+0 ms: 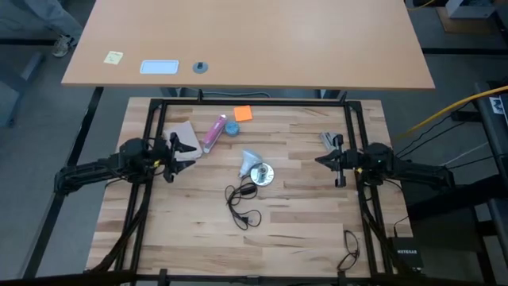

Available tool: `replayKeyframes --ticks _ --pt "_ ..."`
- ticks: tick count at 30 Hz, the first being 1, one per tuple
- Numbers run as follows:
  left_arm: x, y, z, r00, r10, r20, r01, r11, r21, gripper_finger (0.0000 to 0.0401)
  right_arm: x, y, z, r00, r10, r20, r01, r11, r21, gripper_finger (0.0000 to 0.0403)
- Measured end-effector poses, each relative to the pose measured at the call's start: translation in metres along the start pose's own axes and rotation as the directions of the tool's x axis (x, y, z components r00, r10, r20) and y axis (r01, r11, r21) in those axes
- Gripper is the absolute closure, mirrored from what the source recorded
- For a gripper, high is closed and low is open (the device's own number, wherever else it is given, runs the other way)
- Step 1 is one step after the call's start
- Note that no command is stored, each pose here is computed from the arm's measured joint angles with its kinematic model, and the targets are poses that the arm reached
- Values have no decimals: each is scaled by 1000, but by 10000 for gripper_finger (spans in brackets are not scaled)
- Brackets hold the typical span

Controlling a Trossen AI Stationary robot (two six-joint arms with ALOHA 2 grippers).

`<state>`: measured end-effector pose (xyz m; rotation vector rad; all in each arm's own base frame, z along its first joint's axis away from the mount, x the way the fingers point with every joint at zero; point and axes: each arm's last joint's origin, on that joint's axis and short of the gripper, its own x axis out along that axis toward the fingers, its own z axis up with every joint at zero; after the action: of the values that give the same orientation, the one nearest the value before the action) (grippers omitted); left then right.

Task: Screw lightbulb
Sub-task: Return to Home Position

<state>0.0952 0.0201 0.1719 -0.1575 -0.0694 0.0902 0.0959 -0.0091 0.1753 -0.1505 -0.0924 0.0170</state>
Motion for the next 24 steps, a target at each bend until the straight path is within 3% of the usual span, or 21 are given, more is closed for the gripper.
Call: replayKeyframes --ticks 24 --pt "0 0 -2 1000 5 -24 -6 999 -36 155 0 0 -3 1000 2 -30 -1 1000 5 397"
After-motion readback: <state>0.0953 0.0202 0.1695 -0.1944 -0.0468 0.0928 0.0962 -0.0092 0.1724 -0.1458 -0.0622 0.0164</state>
